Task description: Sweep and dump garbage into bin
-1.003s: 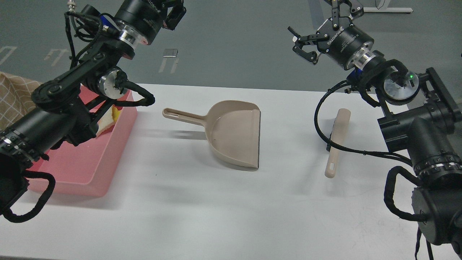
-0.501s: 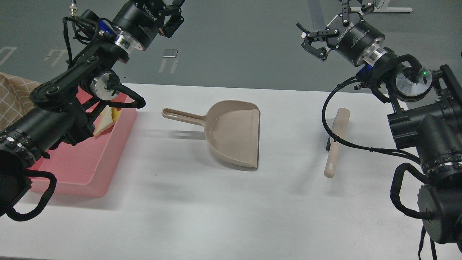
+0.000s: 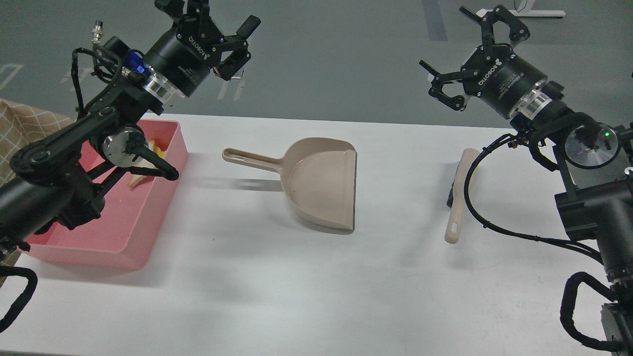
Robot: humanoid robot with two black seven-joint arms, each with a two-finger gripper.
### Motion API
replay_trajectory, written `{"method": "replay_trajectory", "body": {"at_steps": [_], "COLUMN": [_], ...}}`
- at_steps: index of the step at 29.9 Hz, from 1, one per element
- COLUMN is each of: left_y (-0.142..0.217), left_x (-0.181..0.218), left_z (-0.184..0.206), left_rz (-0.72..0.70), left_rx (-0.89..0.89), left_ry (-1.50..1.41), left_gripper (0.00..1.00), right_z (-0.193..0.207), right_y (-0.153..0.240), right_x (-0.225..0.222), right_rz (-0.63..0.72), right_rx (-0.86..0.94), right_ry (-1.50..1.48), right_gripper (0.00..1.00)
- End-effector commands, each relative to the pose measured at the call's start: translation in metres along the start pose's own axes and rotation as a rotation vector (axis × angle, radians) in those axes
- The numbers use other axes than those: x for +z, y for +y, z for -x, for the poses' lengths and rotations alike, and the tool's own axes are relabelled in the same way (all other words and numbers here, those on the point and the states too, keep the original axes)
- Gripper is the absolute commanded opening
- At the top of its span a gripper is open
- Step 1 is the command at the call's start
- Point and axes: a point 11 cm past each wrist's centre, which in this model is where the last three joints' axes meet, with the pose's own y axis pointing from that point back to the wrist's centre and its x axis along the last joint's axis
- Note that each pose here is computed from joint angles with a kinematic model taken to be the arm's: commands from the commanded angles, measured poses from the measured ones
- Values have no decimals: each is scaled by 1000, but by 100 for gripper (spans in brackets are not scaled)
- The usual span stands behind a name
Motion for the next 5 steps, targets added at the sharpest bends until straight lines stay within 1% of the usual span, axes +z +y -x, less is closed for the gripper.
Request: {"method": "replay_trajectory", "body": {"at_steps": [1, 5], "left_y": [2, 1], "left_x": [-2, -3], "left_z": [-3, -4], "left_rz": [-2, 2], "left_rx": [18, 34], "left_ry": [5, 10], "left_gripper": [98, 98], "right_z": [-2, -1], "right_y": [2, 1], "right_x": [3, 6], "right_rz": [1, 3], "right_rx": [4, 1], "right_ry": [-6, -13], "right_gripper": [100, 100]}}
